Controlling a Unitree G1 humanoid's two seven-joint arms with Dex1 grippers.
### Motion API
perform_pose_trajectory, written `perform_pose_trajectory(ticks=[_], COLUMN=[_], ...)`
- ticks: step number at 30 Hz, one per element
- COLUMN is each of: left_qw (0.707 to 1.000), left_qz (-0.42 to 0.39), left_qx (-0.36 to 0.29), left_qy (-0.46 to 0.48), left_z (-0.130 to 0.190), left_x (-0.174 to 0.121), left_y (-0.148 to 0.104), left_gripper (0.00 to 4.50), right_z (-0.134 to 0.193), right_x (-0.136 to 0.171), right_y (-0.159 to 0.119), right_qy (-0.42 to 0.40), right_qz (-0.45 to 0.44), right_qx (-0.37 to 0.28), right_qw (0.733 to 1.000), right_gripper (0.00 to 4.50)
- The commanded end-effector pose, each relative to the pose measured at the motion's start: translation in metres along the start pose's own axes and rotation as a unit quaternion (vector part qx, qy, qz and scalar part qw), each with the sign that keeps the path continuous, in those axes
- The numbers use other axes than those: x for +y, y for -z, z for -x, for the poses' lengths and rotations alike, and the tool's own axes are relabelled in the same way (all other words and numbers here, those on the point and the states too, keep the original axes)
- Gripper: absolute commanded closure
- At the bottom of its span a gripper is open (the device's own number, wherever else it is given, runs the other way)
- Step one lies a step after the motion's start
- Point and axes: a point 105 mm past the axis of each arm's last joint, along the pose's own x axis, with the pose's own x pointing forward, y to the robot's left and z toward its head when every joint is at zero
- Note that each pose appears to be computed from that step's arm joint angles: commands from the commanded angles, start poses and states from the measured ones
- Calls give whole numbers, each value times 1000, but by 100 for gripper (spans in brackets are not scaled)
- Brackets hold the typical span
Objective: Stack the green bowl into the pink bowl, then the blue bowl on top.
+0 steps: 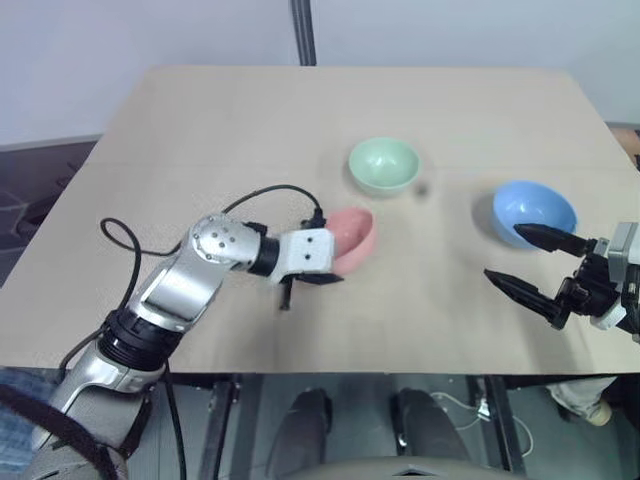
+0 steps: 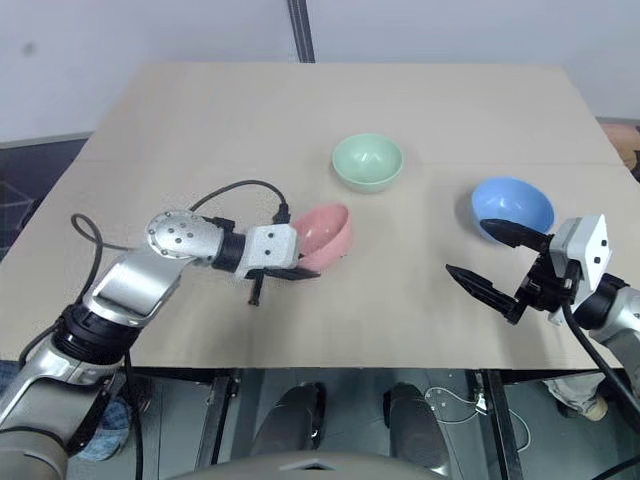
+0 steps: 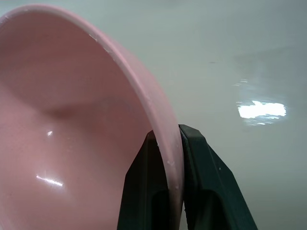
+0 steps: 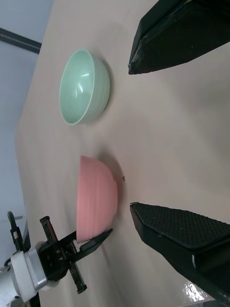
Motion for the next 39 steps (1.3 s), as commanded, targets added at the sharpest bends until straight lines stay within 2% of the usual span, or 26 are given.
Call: perform_pose_trajectory(ticks=[1, 6, 11, 15, 16, 23, 27, 32, 35, 39], left_qw=[999, 999, 999, 997, 997, 994, 973, 946, 926, 907], left_qz=[-39, -44, -39, -42, -38, 37, 136, 207, 243, 268], left_qx=[-5, -12, -26, -27, -30, -73, -131, -182, -183, -130], left_qy=[17, -16, -21, -51, -53, -78, -132, -167, -222, -297], left_z=[0, -6, -9, -9, -9, 8, 39, 79, 105, 127], left_x=[0, 11, 15, 22, 22, 24, 28, 17, 13, 6], left_y=[-13, -13, -18, -17, -18, -18, -10, -8, 5, 36], left_gripper=[445, 445, 245, 49, 13, 13, 13, 13, 13, 13], right_z=[2, 3, 3, 3, 3, 4, 5, 7, 6, 4], right_x=[1, 2, 2, 3, 4, 4, 2, 0, -2, -8], right_y=[-10, -9, -8, -8, -8, -8, -8, -7, -7, 2], right_qy=[5, 8, 8, 6, 5, 1, -2, -5, -14, -24], right_qz=[24, 25, 23, 22, 21, 19, 19, 18, 17, -3], right_qx=[-13, -12, -12, -11, -11, -8, -5, 0, 5, 33], right_qw=[1000, 1000, 1000, 1000, 1000, 1000, 1000, 1000, 1000, 999], right_gripper=[0, 0, 0, 0, 0, 0, 0, 0, 0, 0])
